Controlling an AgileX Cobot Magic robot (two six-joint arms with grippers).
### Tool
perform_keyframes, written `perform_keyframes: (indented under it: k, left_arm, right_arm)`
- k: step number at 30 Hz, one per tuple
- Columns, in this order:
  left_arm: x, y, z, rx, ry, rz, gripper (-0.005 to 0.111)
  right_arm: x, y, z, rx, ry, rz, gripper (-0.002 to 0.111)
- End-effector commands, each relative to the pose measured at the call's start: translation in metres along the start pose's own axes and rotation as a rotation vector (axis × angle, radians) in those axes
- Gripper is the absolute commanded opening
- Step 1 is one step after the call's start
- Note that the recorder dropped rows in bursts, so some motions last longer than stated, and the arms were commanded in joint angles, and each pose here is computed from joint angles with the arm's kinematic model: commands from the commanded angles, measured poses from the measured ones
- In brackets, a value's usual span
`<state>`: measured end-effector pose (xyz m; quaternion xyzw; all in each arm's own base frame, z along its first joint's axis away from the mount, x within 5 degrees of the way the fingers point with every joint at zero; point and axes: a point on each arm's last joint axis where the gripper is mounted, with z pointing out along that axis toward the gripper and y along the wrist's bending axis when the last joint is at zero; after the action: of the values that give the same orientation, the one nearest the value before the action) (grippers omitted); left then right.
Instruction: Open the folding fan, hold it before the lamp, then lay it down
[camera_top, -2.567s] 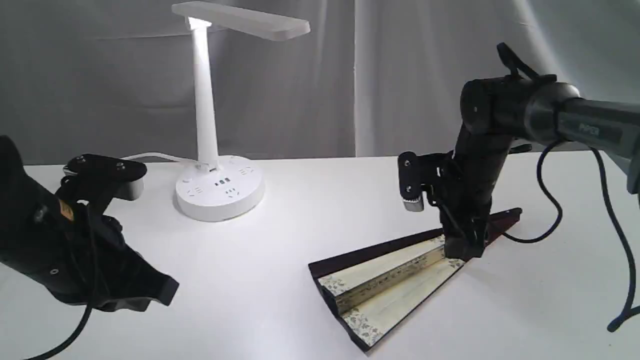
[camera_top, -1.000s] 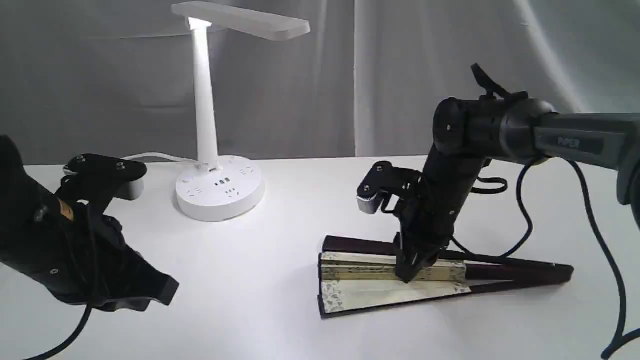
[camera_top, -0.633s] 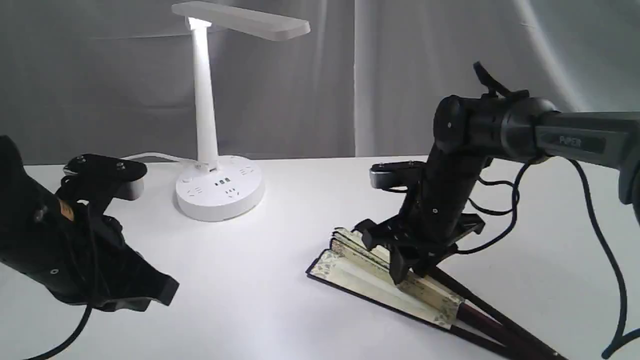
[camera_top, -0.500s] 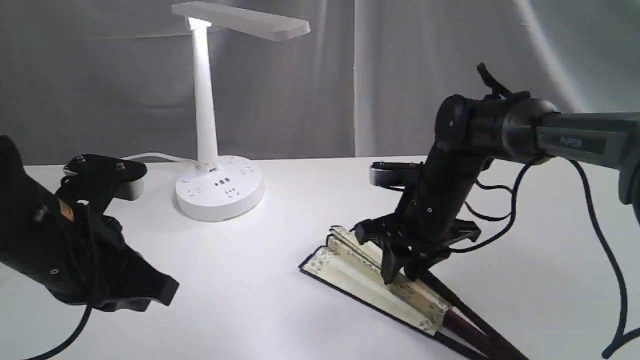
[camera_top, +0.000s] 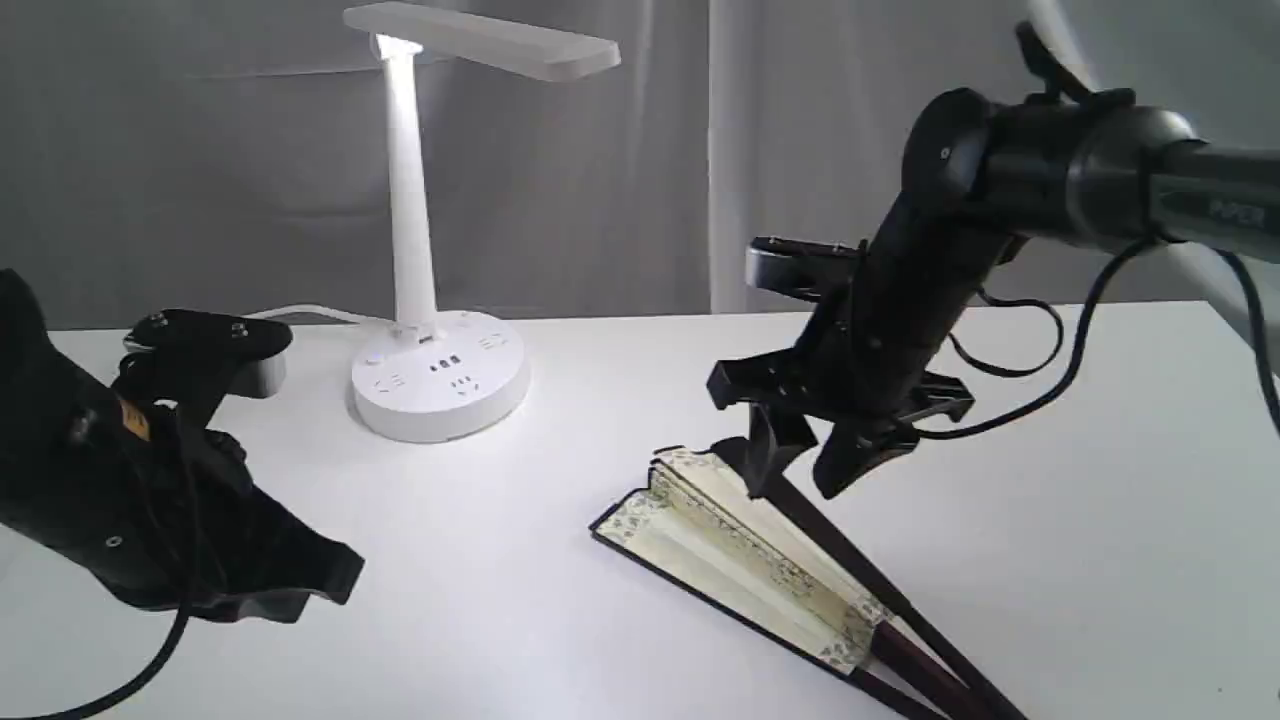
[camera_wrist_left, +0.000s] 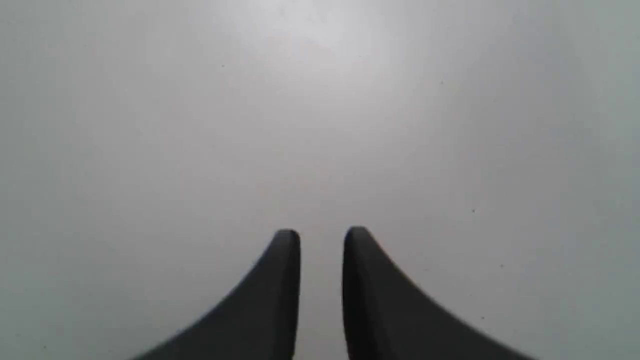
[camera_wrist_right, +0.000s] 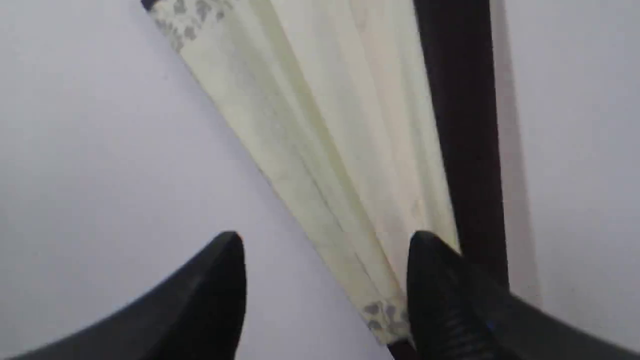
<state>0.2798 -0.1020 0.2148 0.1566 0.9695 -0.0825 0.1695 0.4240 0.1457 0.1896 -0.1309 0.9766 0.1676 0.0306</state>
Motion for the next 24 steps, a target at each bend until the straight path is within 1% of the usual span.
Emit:
perform_keyframes:
  k: [1, 4, 9, 11, 14, 17, 18, 19, 22, 24]
  left_arm:
    - [0.0, -0.003, -0.001, 0.012, 0.001, -0.009, 0.014]
    - [0.0, -0.003, -0.001, 0.012, -0.001, -0.009, 0.014]
    - [-0.001, -0.003, -0.001, 0.011, -0.005, -0.009, 0.014]
    - [-0.001, -0.003, -0.001, 0.018, -0.009, -0.017, 0.014]
    - [-0.002, -0.004, -0.001, 0.021, -0.018, -0.023, 0.014]
    - [-0.002, -0.004, -0.001, 0.022, -0.024, -0.025, 0.014]
    - [-0.002, -0.004, -0.001, 0.022, -0.024, -0.025, 0.014]
    - [-0.002, -0.004, -0.001, 0.022, -0.024, -0.025, 0.014]
    - [-0.002, -0.004, -0.001, 0.022, -0.024, -0.025, 0.014]
    - [-0.002, -0.004, -0.001, 0.021, -0.026, -0.025, 0.014]
  right_arm:
    - [0.005, -0.023, -0.006, -0.011, 0.041, 0.057, 0.046]
    - [0.004, -0.043, -0.013, -0.047, 0.018, 0.046, 0.042]
    - [0.003, -0.063, -0.021, -0.106, -0.024, -0.003, 0.04]
    - [0.006, -0.07, -0.015, -0.131, -0.016, -0.028, 0.04]
    - [0.01, -0.078, -0.009, -0.224, -0.037, -0.055, 0.04]
    - [0.011, -0.085, -0.012, -0.372, -0.118, -0.029, 0.04]
    - [0.012, -0.087, -0.012, -0.391, -0.127, -0.013, 0.04]
    - [0.014, -0.092, -0.011, -0.398, -0.128, 0.008, 0.04]
    - [0.026, -0.107, -0.003, -0.382, -0.098, 0.0, 0.04]
    - [0.033, -0.113, 0.002, -0.411, -0.098, 0.011, 0.04]
